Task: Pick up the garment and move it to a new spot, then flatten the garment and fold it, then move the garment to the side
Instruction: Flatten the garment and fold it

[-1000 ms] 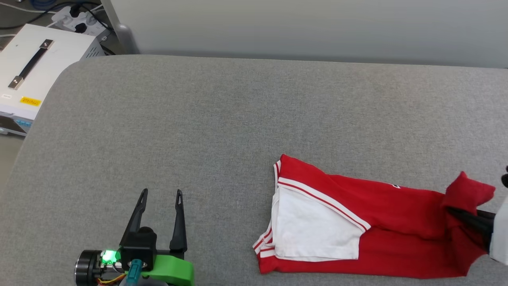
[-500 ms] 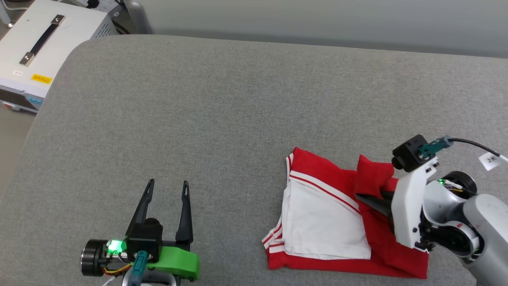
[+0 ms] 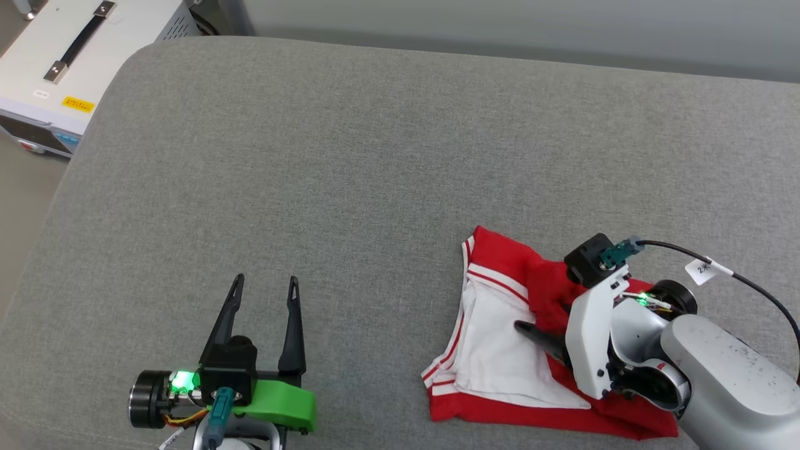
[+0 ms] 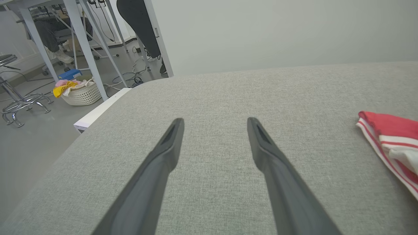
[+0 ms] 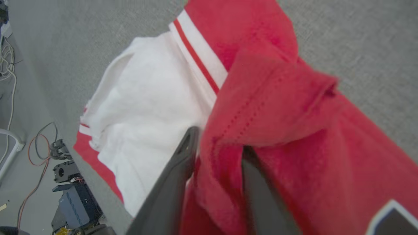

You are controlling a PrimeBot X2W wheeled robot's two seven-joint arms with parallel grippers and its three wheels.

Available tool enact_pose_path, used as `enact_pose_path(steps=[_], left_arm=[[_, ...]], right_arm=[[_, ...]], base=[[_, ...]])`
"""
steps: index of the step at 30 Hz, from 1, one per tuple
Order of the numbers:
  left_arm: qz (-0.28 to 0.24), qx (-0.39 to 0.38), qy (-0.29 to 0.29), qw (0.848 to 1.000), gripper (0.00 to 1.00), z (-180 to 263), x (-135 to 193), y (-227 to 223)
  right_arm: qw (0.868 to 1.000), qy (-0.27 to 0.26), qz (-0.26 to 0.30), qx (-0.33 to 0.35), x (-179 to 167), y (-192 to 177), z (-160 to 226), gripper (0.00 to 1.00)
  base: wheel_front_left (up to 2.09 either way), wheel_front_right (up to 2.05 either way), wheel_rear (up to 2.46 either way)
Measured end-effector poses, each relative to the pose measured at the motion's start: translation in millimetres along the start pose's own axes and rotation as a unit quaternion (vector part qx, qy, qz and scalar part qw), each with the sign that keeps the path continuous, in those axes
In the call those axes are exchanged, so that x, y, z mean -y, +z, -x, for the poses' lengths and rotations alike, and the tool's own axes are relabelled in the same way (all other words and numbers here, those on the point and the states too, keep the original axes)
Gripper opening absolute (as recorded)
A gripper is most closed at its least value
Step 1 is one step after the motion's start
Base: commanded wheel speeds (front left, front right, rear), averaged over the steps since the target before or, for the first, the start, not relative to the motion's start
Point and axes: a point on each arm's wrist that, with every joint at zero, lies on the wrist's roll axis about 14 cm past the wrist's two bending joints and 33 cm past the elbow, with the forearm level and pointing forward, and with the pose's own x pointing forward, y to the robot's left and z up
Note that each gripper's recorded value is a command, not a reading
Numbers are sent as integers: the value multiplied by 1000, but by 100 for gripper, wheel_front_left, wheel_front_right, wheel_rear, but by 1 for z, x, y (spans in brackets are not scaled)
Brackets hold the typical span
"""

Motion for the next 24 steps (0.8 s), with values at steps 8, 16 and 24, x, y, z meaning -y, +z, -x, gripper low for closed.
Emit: enact_pose_path(steps=[8,16,24], left_arm=[[1,20,-7,1000,100,0,3,12],[4,38,-32,999,100,-2,18,23],[2,66,-51,996,100,-4,27,40]], right_arm=[[984,-33,17,174,9,57,38,100],[916,-154,61,366,49,104,124,100],[836,-268,81,472,61,97,191,100]], base=[[0,0,0],[0,0,0],[0,0,0]])
